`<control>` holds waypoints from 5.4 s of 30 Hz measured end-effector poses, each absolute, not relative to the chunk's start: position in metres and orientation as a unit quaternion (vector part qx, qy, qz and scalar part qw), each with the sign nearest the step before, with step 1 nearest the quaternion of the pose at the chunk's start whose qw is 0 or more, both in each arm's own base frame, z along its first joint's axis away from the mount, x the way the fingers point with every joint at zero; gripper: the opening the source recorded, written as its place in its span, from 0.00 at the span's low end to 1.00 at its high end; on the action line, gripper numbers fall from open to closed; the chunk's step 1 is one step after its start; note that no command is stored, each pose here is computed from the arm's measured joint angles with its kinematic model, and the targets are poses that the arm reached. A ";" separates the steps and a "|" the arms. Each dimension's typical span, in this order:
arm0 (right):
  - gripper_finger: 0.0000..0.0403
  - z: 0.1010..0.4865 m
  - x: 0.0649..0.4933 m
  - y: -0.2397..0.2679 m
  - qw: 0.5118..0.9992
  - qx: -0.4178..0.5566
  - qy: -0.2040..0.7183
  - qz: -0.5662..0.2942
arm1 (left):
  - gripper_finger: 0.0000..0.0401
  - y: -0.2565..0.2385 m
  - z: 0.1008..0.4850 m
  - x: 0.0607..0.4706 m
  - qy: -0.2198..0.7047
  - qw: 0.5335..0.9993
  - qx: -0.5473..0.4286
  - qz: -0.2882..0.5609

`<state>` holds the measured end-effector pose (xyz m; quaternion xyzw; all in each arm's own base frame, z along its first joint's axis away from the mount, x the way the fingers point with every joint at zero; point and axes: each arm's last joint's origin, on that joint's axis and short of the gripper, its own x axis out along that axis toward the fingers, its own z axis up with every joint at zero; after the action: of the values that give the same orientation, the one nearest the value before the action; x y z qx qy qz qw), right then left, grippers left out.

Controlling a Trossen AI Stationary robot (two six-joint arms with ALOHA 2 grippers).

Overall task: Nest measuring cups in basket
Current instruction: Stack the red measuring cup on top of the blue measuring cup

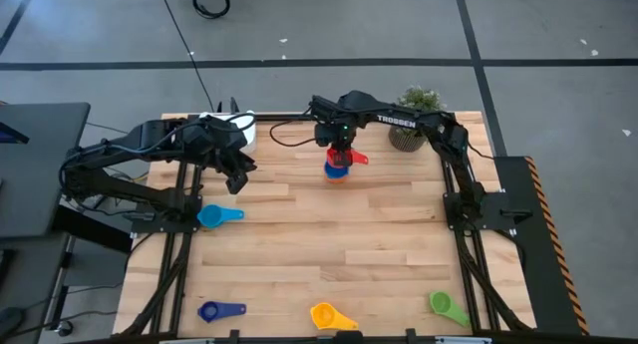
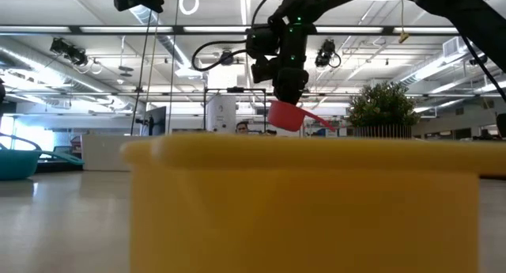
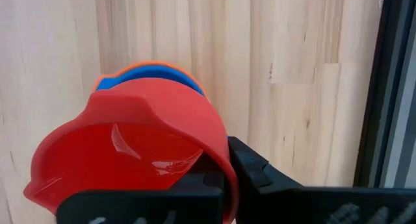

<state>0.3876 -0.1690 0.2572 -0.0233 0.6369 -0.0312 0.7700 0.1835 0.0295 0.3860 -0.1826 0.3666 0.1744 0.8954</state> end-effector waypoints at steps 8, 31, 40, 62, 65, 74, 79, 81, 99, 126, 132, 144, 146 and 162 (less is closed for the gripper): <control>0.02 0.246 0.389 -0.169 0.760 -0.006 0.649 -0.013 | 0.23 0.029 0.386 0.183 0.366 0.895 -0.185 0.175; 0.19 0.209 0.395 -0.168 0.707 -0.007 0.708 0.002 | 0.23 0.029 0.386 0.183 0.368 0.895 -0.182 0.174; 0.19 0.239 0.386 -0.163 0.684 0.012 0.729 -0.005 | 0.23 0.033 0.381 0.190 0.373 0.886 -0.172 0.214; 0.01 0.331 0.348 -0.136 0.748 0.114 0.654 -0.017 | 0.23 0.113 0.329 0.247 0.445 0.826 -0.141 0.315; 0.01 0.361 0.327 -0.130 0.770 0.124 0.624 -0.053 | 0.23 0.123 0.329 0.246 0.440 0.832 -0.145 0.305; 0.00 0.402 0.283 -0.104 0.788 0.207 0.566 -0.127 | 0.23 0.160 0.307 0.269 0.417 0.860 -0.163 0.245; 0.00 0.391 0.270 -0.083 0.761 0.257 0.574 -0.156 | 0.23 0.179 0.281 0.295 0.396 0.877 -0.175 0.208; 0.00 0.381 0.266 -0.073 0.751 0.280 0.575 -0.167 | 0.23 0.185 0.270 0.307 0.389 0.884 -0.174 0.193; 0.00 0.233 0.290 -0.033 0.751 0.393 0.469 -0.249 | 0.23 0.199 0.193 0.365 0.364 0.907 -0.162 0.138; 0.00 0.161 0.300 -0.075 0.741 0.334 0.513 -0.278 | 0.23 0.189 0.159 0.386 0.367 0.907 -0.169 0.119; 0.00 0.160 0.294 -0.094 0.749 0.313 0.520 -0.267 | 0.23 0.178 0.143 0.395 0.381 0.906 -0.159 0.096; 0.00 0.161 0.285 -0.118 0.771 0.278 0.536 -0.202 | 0.23 0.157 0.145 0.405 0.378 0.909 -0.150 0.092; 0.00 0.161 0.285 -0.119 0.775 0.273 0.538 -0.188 | 0.23 0.154 0.144 0.406 0.378 0.908 -0.155 0.096; 0.00 0.161 0.299 -0.075 0.782 0.274 0.554 -0.082 | 0.23 0.110 0.144 0.417 0.394 0.896 -0.197 0.054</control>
<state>0.2994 -0.0745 0.1611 0.2737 0.5544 -0.0822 0.7817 0.4174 0.1105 0.1437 -0.1966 0.3941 0.0538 0.8962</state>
